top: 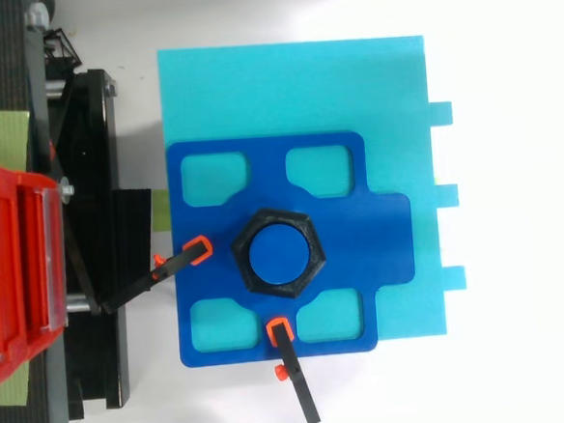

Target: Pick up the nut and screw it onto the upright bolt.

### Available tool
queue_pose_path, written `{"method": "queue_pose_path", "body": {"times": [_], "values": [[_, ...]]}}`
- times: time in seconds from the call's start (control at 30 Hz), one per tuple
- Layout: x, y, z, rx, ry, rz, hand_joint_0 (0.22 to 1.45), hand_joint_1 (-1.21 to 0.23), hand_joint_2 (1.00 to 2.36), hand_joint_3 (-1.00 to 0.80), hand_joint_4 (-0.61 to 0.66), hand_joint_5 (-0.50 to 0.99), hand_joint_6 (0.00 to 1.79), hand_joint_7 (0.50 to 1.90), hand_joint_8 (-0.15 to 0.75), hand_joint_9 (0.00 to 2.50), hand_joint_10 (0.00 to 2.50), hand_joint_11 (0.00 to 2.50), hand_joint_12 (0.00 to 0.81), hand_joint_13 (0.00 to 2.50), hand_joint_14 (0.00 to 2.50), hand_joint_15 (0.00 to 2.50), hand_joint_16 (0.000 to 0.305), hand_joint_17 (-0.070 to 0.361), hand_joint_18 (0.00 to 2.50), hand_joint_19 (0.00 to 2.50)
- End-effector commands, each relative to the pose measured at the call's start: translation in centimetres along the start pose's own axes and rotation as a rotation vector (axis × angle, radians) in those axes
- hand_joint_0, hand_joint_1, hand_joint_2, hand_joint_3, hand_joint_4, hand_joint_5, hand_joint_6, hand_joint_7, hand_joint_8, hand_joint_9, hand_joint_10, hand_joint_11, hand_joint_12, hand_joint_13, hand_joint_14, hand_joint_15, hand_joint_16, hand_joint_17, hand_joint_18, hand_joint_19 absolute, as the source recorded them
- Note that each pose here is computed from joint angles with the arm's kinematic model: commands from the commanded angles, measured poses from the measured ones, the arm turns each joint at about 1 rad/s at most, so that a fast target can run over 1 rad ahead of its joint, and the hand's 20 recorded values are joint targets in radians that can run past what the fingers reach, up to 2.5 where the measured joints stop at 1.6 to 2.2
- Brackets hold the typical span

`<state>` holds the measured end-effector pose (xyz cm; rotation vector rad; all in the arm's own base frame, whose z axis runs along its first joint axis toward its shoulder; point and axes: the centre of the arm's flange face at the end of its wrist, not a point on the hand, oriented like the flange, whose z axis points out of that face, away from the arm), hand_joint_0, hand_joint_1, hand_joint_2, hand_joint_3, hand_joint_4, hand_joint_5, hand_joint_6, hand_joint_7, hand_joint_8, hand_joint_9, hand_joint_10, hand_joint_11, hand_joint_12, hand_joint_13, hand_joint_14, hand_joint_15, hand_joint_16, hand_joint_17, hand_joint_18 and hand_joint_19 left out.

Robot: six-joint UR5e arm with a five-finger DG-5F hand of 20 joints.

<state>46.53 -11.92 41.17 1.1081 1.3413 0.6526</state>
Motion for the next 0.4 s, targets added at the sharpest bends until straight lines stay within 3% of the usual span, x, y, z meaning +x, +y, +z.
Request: {"method": "queue_pose_path", "body": {"times": [0.0, 0.37], "values": [[-0.03, 0.01, -0.01, 0.0, 0.0, 0.0, 0.5, -0.32, 1.0, -0.5, 0.05, -0.27, 0.5, 0.6, 0.173, 0.0, 0.0, 0.0, 0.317, 0.0, 0.0, 0.0, 0.046, 0.103, 0.0, 0.0], [-0.04, 0.0, -0.01, 0.0, -0.002, 0.0, 0.5, -0.33, 1.0, -0.5, 0.06, -0.27, 0.5, 0.62, 0.179, 0.0, 0.0, 0.0, 0.319, 0.0, 0.0, 0.0, 0.046, 0.103, 0.0, 0.0]]}}
